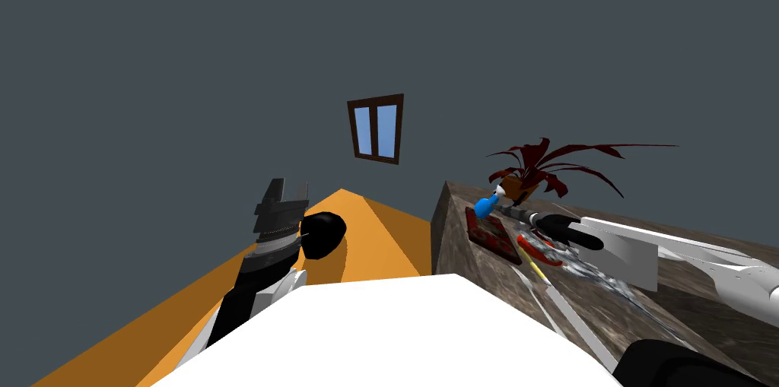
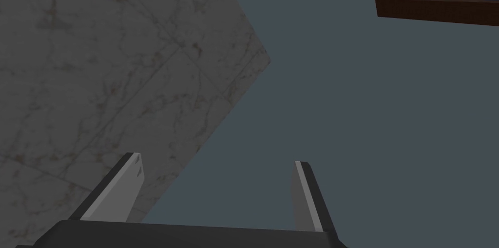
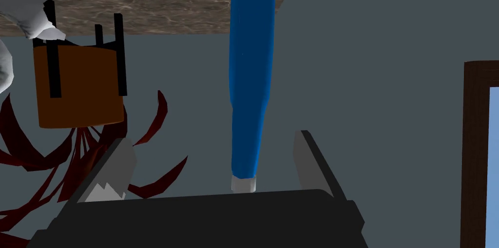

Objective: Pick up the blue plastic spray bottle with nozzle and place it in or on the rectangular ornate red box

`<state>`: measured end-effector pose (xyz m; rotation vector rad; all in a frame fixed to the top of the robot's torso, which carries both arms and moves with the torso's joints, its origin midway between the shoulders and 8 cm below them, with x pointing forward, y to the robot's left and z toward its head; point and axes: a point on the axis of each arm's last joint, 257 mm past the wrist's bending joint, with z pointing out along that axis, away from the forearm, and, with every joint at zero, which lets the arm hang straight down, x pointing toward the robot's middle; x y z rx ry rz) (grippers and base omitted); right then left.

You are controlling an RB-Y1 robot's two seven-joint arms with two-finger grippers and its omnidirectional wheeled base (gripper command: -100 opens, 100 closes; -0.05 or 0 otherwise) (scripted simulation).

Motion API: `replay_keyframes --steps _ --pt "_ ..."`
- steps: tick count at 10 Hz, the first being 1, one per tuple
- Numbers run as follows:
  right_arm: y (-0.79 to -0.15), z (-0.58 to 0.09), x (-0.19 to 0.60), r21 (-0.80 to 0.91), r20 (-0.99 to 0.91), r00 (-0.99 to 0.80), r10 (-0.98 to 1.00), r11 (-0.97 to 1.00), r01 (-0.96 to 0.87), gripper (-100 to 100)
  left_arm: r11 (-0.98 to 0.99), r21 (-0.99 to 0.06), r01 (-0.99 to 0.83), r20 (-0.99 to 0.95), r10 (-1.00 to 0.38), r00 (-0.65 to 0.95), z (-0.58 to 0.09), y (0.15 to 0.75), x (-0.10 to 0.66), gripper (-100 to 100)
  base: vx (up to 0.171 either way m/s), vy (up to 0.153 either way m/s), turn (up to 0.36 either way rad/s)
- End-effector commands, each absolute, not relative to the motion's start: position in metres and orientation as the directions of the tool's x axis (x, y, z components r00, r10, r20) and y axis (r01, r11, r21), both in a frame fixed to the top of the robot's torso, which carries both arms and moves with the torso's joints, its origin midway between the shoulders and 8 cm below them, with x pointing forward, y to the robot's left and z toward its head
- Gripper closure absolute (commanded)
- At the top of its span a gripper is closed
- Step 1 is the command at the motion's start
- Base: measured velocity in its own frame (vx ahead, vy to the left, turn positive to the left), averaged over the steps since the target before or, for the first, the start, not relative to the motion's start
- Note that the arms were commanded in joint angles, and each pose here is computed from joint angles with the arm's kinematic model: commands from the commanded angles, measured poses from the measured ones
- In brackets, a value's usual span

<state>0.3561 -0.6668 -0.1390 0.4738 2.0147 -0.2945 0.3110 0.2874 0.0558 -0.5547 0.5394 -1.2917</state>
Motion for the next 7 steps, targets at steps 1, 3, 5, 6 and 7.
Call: replay_keyframes --steps 1,3,5,6,7 --pt "-0.667 -0.139 0.356 -0.006 -0.884 -0.42 0.205 0.893 0.449 0 0.185 -0.655 0.733 -0.062 -0.979 0.192 0.056 0.287 0.311 0 0.0 0.0 0.0" --pt "-0.67 -0.122 0.371 -0.009 -0.884 -0.418 0.207 0.888 0.459 -100 0.185 -0.655 0.733 -0.062 -0.979 0.192 0.056 0.287 0.311 0 -0.065 -0.016 0.021" --pt "-0.669 -0.111 0.383 -0.011 -0.884 -0.419 0.207 0.887 0.462 -100 0.185 -0.655 0.733 -0.062 -0.979 0.192 0.056 0.287 0.311 0 -0.081 -0.021 0.011" --pt "-0.668 -0.106 0.39 -0.01 -0.884 -0.419 0.209 0.886 0.463 -100 0.185 -0.655 0.733 -0.062 -0.979 0.192 0.056 0.287 0.311 0 -0.078 -0.021 0.013" --pt "-0.667 -0.102 0.396 -0.009 -0.883 -0.419 0.211 0.886 0.464 -100 0.185 -0.655 0.733 -0.062 -0.979 0.192 0.056 0.287 0.311 0 -0.072 -0.025 0.014"
